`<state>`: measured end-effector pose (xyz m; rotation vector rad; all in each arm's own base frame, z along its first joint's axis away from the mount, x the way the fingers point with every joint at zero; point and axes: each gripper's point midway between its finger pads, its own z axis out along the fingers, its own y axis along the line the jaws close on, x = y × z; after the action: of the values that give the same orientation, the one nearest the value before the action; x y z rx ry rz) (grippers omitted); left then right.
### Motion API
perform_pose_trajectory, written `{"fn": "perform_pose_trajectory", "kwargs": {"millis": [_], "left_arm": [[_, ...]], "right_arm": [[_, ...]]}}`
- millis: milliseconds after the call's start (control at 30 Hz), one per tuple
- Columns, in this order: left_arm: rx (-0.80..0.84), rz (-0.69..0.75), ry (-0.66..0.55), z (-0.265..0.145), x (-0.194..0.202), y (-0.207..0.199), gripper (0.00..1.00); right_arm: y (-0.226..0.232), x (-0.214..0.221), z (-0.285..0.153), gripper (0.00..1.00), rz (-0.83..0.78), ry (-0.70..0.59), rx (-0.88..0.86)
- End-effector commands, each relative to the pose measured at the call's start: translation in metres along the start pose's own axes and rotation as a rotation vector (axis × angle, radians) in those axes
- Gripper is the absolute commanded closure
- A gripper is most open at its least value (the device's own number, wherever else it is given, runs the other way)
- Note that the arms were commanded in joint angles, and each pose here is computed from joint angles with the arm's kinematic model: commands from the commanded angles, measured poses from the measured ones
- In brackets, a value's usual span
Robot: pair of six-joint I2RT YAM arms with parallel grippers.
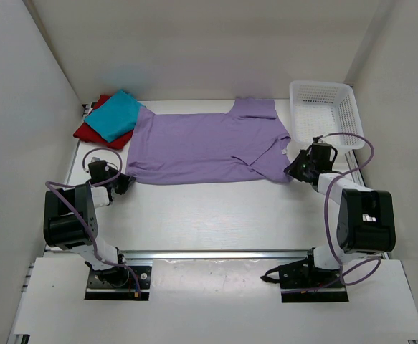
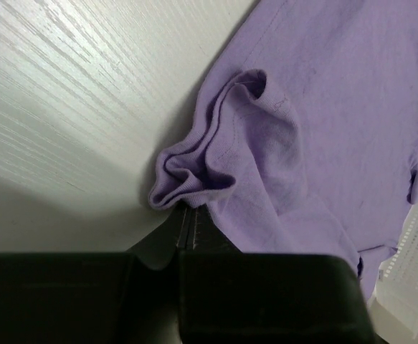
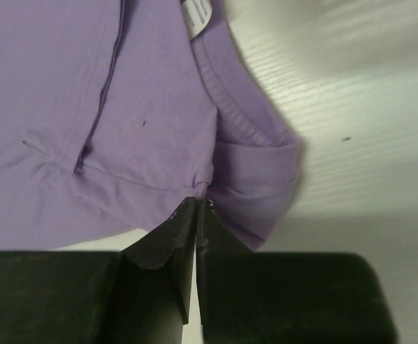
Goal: Fold and stack the t-shirts
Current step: Fold the flattened tshirt in 1/3 of the way
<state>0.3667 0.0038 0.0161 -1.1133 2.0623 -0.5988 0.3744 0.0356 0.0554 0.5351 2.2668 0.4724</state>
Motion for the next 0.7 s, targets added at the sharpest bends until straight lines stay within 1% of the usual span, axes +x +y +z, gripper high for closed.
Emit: {"fn": "perform_pose_trajectory", "kwargs": {"millis": [0,100,167,233,333,467,500,533,567,633,667], "left_arm": [[0.012,0.008,-0.027,0.0,-0.012,-0.007,1.0],[0.01,0.017,-0.025,0.001,-0.011,-0.008,1.0],[-0.004,0.021,-0.021,0.001,-0.009,-0.003,1.0],[0.002,0.029,-0.033,0.0,-0.014,-0.008,1.0],[-0.006,0.028,-0.024,0.002,-0.012,-0.006,1.0],[-0.013,0.038,-0.021,0.001,-0.012,-0.003,1.0],[-0.012,0.04,-0.022,0.002,-0.014,-0.005,1.0],[-0.01,0.044,-0.028,0.001,-0.016,-0.007,1.0],[-0.009,0.054,-0.028,0.002,-0.016,-0.009,1.0],[-0.009,0.061,-0.022,0.004,-0.016,-0.014,1.0],[-0.006,0.065,-0.025,0.005,-0.019,-0.018,1.0]], "right_arm": [[0.005,-0.031,0.003,1.0,-0.004,-0.065,-0.022],[0.005,-0.052,0.006,1.0,-0.008,-0.108,-0.015],[-0.003,-0.061,0.009,1.0,-0.018,-0.127,0.03],[-0.005,-0.072,0.015,1.0,-0.042,-0.164,0.038],[-0.002,-0.077,0.029,0.99,-0.047,-0.175,0.007],[-0.007,-0.068,0.046,1.0,-0.034,-0.139,0.016],[-0.011,-0.07,0.044,0.96,-0.025,-0.145,0.029],[-0.011,-0.072,0.041,0.88,-0.025,-0.162,0.035],[-0.009,-0.073,0.039,0.83,-0.034,-0.174,0.031],[0.0,-0.091,0.027,0.75,-0.046,-0.24,0.008],[0.001,-0.092,0.025,0.7,-0.047,-0.234,0.011]]}}
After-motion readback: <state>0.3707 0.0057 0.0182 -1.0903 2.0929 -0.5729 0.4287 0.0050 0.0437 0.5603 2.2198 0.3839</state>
